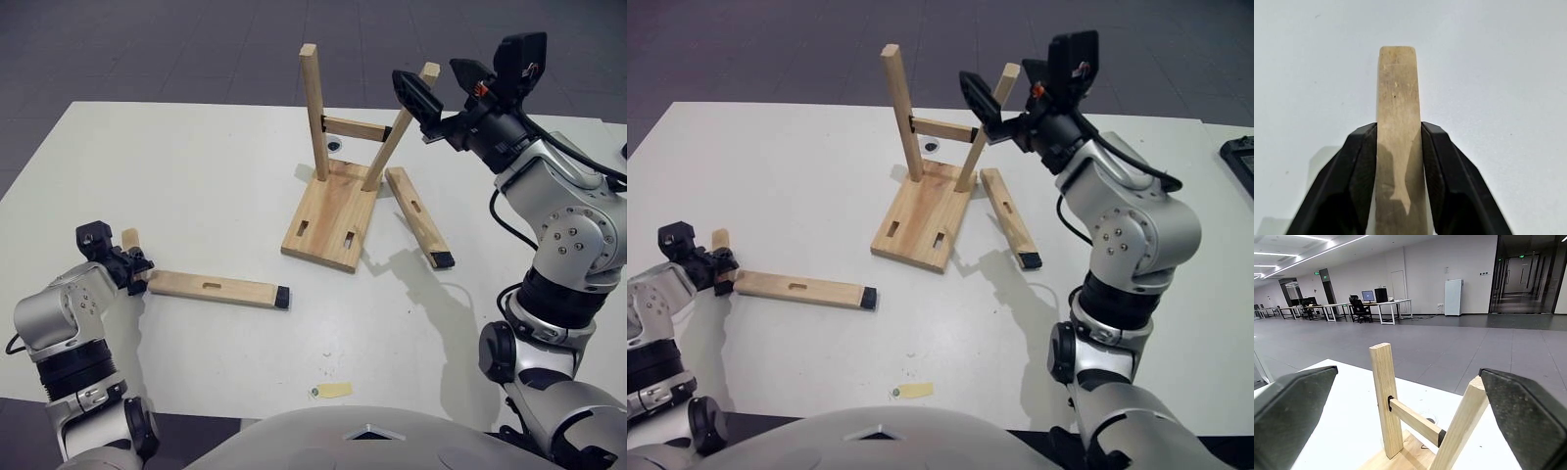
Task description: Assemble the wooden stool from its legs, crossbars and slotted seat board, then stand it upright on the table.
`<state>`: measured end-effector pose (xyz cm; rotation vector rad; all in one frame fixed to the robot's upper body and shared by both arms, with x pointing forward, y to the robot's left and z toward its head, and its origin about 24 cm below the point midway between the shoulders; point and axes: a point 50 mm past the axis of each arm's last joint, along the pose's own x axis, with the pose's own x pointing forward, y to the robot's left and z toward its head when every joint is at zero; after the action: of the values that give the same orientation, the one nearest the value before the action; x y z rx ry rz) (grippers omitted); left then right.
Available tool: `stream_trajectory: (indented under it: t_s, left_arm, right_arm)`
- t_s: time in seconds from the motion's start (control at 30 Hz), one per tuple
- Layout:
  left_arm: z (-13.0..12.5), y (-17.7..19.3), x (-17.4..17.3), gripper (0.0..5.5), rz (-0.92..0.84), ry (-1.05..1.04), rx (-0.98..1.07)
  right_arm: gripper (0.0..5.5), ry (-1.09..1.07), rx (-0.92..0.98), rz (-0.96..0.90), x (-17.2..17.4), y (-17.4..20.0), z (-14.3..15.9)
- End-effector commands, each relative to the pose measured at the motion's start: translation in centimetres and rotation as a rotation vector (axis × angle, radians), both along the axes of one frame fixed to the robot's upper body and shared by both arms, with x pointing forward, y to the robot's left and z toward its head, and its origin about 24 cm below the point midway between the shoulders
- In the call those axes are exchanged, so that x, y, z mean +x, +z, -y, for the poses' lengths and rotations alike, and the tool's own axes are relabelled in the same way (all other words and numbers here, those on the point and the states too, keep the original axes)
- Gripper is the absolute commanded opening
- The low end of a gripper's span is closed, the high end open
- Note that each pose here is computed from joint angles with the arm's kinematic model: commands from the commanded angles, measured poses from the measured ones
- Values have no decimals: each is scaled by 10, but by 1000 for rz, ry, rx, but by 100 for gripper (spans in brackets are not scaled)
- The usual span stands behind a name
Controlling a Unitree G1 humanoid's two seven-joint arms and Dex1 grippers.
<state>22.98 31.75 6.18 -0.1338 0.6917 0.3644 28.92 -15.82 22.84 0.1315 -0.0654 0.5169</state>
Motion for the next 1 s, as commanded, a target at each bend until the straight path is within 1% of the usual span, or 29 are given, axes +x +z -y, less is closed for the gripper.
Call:
stream_trajectory:
  t_s: [0.03,0.1,0.13,0.17,0.23,0.27,0.3,0.37,0.43,0.5,0.6,0.67,0.77,0.9,1.0]
  left_arm:
    - [-20,44,7,130,304,30,121]
    - [-18,103,13,130,665,-33,185]
    - [-10,132,12,130,840,-89,192]
    - [1,159,9,130,979,-150,217]
    - [28,197,2,130,1165,-285,254]
    - [44,206,1,130,1218,-356,253]
    - [63,210,2,130,1243,-444,240]
    - [96,202,6,130,1220,-584,217]
    - [119,190,11,130,1183,-661,193]
    - [135,179,17,130,1156,-699,171]
    - [153,169,26,130,1131,-739,177]
    - [163,166,28,130,1140,-764,171]
    - [179,163,27,130,1152,-803,157]
    - [191,162,25,130,1169,-826,137]
    - [195,163,25,130,1177,-825,135]
  right_arm:
    - [540,38,68,17,-1,13,1]
    - [540,103,152,-2,-1,18,-1]
    - [540,164,192,-1,-2,22,-6]
    - [540,227,219,7,-4,28,-13]
    - [540,340,274,13,-6,37,-30]
    - [540,381,308,10,-7,41,-39]
    - [540,413,343,1,-7,44,-50]
    - [540,480,382,2,-9,50,-71]
    - [540,535,417,4,-12,57,-83]
    - [540,582,444,-2,-15,61,-87]
    - [540,600,404,-9,-20,59,-82]
    - [540,601,426,-65,-15,53,-82]
    - [540,593,459,-113,-7,49,-91]
    - [540,568,451,-167,2,41,-101]
    - [540,564,437,-183,6,36,-106]
